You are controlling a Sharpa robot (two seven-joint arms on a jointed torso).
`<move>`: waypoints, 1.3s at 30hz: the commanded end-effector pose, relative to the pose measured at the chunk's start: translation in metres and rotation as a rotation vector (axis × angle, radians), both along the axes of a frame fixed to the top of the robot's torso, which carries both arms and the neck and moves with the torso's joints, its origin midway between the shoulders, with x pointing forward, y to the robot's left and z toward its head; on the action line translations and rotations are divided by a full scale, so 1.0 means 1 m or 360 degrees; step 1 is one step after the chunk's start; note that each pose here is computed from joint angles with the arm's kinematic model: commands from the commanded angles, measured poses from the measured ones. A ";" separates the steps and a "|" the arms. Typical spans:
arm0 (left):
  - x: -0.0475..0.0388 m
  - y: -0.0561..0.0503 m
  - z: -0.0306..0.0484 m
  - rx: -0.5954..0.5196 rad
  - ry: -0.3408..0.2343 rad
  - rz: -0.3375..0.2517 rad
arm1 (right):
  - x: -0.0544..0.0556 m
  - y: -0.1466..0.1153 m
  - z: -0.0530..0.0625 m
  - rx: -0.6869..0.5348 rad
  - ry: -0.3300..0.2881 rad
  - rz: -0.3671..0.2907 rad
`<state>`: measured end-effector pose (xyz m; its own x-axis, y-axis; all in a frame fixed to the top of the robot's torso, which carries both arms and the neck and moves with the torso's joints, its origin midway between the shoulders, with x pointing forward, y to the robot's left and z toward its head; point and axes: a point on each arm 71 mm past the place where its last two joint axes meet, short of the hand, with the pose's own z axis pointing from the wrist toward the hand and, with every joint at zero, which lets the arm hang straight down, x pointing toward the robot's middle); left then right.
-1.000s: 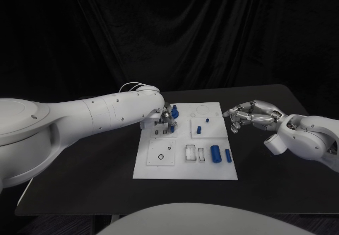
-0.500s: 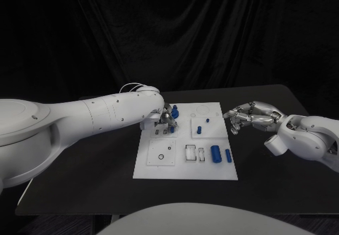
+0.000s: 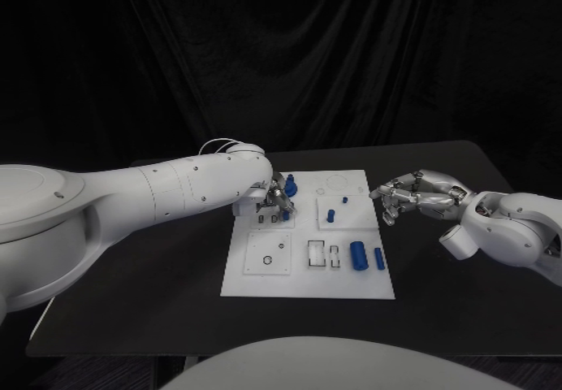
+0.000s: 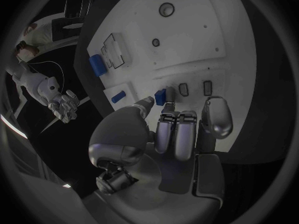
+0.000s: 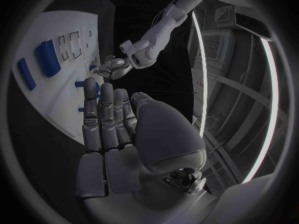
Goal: Assemble the parts on the task board
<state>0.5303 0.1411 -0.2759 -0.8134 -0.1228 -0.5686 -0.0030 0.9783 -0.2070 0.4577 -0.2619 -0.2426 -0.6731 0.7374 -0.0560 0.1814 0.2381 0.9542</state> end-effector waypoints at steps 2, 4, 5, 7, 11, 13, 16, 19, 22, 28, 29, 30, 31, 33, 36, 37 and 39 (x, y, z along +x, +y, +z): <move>-0.0019 -0.002 -0.0016 -0.0005 0.0027 -0.0028 | -0.002 0.000 -0.003 -0.0018 0.0046 0.0028; -0.0022 -0.002 -0.0018 -0.0001 0.0033 -0.0030 | -0.002 0.000 -0.003 -0.0021 0.0051 0.0030; -0.0023 -0.002 -0.0019 0.0001 0.0035 -0.0031 | -0.002 0.000 -0.003 -0.0022 0.0053 0.0031; -0.0026 -0.002 -0.0021 0.0005 0.0040 -0.0032 | -0.002 0.000 -0.004 -0.0025 0.0058 0.0033; -0.0032 -0.001 -0.0024 0.0012 0.0049 -0.0035 | -0.002 0.000 -0.005 -0.0032 0.0072 0.0039; -0.0031 -0.001 -0.0025 0.0012 0.0049 -0.0035 | -0.002 0.000 -0.006 -0.0034 0.0077 0.0042; -0.0026 0.000 -0.0024 0.0009 0.0045 -0.0031 | -0.002 0.000 -0.006 -0.0036 0.0083 0.0045; -0.0017 0.001 -0.0023 0.0005 0.0038 -0.0025 | -0.002 0.000 -0.007 -0.0039 0.0092 0.0051; -0.0012 0.002 -0.0021 0.0002 0.0030 -0.0017 | -0.003 0.000 -0.008 -0.0044 0.0102 0.0059; -0.0003 0.004 -0.0016 -0.0009 0.0008 0.0002 | -0.004 -0.001 -0.009 -0.0069 0.0106 0.0084; -0.0002 0.005 -0.0014 -0.0012 0.0002 0.0007 | -0.004 -0.001 -0.010 -0.0072 0.0108 0.0088; -0.0002 0.006 -0.0013 -0.0013 -0.0002 0.0011 | -0.004 -0.001 -0.010 -0.0073 0.0109 0.0089; -0.0001 0.007 -0.0011 -0.0018 -0.0011 0.0019 | -0.004 -0.001 -0.010 -0.0075 0.0110 0.0093; -0.0002 0.010 -0.0005 -0.0026 -0.0030 0.0036 | -0.004 -0.001 -0.010 -0.0077 0.0114 0.0097; -0.0005 0.015 0.0003 -0.0035 -0.0056 0.0064 | -0.005 -0.002 -0.011 -0.0080 0.0118 0.0100; -0.0008 0.017 0.0005 -0.0036 -0.0062 0.0073 | -0.005 -0.002 -0.011 -0.0080 0.0119 0.0100; -0.0017 0.022 0.0008 -0.0035 -0.0072 0.0093 | -0.005 -0.002 -0.011 -0.0083 0.0122 0.0099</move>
